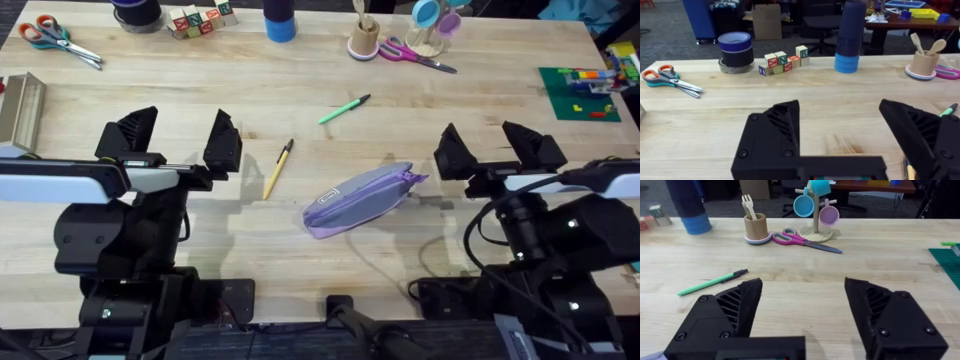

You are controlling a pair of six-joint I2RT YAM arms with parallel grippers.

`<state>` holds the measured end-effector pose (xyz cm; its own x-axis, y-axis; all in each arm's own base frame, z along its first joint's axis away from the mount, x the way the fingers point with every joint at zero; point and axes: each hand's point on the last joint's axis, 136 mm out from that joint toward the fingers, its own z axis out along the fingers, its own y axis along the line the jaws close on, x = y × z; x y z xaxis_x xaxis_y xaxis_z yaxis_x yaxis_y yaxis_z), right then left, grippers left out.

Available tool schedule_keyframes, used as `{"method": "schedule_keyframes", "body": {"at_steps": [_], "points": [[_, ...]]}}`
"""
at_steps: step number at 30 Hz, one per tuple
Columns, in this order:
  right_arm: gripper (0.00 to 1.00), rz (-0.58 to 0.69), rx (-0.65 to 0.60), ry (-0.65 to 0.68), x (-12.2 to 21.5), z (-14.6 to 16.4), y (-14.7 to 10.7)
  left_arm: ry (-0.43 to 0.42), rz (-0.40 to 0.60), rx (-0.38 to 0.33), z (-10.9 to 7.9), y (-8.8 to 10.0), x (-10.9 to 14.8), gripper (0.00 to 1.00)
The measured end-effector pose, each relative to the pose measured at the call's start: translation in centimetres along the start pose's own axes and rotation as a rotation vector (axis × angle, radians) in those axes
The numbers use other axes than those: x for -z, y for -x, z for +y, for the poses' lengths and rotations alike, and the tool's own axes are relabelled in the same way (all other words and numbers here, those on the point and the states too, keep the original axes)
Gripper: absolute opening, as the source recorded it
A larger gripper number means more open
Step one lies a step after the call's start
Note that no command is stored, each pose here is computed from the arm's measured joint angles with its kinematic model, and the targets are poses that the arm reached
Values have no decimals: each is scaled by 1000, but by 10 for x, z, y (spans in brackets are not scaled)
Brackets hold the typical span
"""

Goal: Unzip the bag, pick up the pens from the table one at a time and place them inside, then zip the bag closed.

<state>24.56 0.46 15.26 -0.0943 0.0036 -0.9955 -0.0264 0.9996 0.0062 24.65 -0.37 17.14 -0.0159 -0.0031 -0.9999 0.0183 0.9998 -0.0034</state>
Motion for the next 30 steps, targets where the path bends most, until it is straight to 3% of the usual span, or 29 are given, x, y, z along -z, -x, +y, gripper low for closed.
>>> {"method": "schedule_keyframes", "body": {"at_steps": [18, 23, 27, 30], "points": [[996, 10, -22, -1, 0, 0, -2, 35, -17, -11, 6, 4, 0, 992], [996, 106, -59, -1, 7, 1, -9, 35, 119, -33, 6, -7, 7, 993], [996, 327, -77, -7, 27, 2, -22, 27, 203, -51, 5, 24, 22, 993], [996, 400, -82, -11, 40, 2, 3, 4, 260, -55, 1, 57, 34, 993]]}}
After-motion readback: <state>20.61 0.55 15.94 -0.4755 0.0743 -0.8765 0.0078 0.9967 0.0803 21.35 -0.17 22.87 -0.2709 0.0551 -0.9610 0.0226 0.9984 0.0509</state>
